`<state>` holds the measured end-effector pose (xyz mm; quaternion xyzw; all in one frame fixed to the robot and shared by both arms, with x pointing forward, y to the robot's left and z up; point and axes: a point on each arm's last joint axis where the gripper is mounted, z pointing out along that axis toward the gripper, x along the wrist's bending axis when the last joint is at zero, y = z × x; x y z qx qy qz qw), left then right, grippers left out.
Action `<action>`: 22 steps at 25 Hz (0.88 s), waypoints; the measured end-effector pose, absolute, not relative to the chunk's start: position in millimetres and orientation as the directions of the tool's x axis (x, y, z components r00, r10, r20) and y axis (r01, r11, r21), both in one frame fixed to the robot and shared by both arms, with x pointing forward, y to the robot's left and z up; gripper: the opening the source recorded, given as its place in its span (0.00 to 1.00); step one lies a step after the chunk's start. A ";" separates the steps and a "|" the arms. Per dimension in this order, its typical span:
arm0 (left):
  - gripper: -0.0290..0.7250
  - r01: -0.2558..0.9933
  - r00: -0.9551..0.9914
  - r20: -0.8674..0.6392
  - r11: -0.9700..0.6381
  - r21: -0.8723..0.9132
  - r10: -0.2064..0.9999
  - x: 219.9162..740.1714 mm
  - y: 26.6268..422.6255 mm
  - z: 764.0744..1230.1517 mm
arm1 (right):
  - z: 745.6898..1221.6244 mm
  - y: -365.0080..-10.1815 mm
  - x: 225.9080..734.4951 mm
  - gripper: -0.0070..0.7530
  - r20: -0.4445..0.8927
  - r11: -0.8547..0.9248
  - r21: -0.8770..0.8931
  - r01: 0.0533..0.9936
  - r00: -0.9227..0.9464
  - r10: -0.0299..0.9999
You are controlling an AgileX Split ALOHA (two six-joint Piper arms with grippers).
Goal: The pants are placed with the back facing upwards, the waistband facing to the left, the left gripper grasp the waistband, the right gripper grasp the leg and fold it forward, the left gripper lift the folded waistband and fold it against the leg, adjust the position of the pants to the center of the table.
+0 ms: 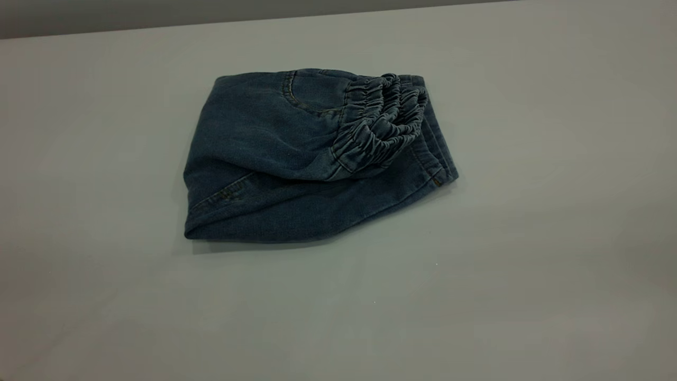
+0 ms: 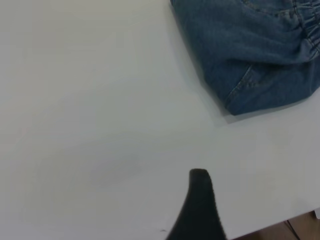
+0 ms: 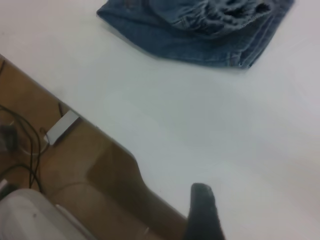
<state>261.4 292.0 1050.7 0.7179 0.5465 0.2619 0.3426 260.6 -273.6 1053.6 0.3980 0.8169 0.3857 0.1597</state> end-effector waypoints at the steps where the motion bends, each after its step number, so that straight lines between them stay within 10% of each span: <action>1: 0.74 0.605 0.265 0.002 -0.168 0.778 0.964 261.4 292.0 1050.7 | 1053.9 -273.8 259.6 0.61 0.060 0.364 0.762 0.536 -0.618 0.784; 22: 0.74 0.492 0.125 0.015 -0.075 0.867 0.992 237.2 297.1 1052.5 | 1054.9 -286.7 229.5 0.61 0.078 0.018 0.887 0.462 -0.189 0.979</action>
